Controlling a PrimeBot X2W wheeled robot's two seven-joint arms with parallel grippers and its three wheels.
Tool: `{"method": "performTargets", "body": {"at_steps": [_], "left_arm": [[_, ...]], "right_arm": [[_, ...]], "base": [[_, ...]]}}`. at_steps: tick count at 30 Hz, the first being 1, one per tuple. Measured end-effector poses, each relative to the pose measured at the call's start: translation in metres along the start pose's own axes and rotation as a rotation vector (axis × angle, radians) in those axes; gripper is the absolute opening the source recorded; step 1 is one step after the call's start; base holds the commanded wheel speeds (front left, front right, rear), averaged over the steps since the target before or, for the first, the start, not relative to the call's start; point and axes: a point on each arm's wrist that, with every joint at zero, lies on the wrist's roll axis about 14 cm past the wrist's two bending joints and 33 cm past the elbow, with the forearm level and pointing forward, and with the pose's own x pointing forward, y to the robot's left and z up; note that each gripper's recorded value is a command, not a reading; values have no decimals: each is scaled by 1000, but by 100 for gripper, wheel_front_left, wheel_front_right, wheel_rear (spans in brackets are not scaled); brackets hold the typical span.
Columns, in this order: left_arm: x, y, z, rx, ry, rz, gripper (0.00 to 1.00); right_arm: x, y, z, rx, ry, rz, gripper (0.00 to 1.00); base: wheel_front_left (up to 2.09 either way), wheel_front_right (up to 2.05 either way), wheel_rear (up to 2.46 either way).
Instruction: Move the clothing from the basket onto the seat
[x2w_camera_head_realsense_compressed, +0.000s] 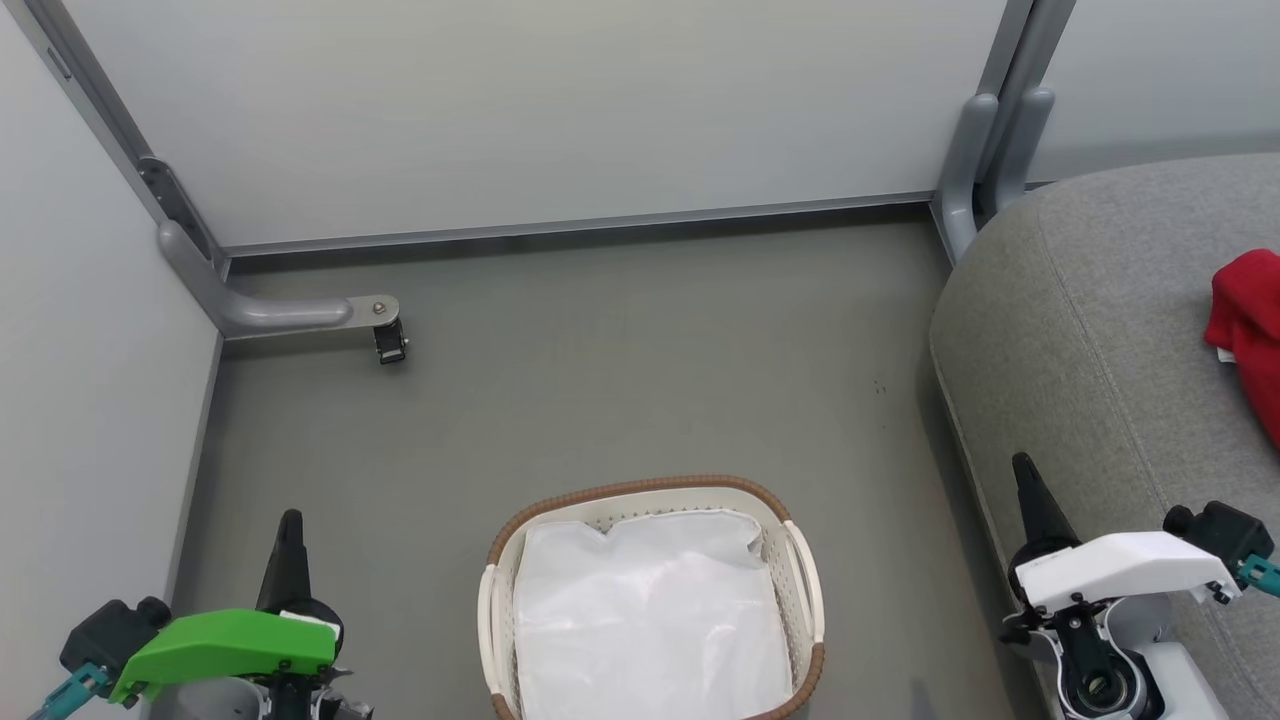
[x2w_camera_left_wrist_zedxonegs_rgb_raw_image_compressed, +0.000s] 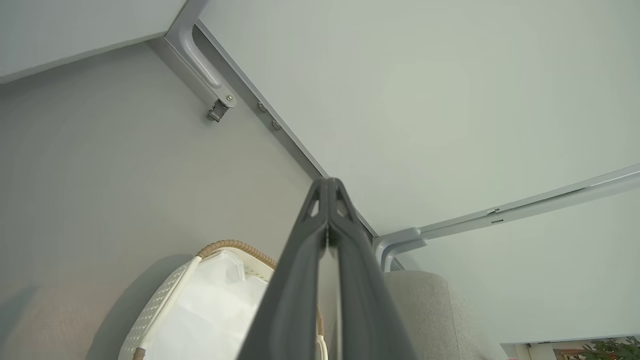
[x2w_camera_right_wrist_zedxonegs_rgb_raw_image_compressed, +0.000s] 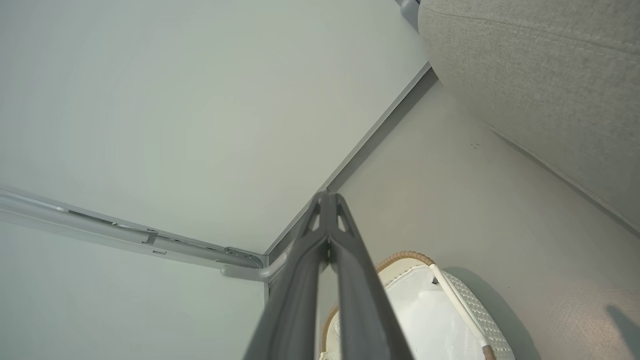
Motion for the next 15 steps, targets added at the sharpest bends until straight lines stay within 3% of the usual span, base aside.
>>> {"method": "performTargets", "body": {"at_steps": [15], "left_arm": [[1,-9,7,-154,-8,-28,0]], "right_arm": [[-3,2,7,162,-10,9,0]], "base": [[0,0,0]]}}
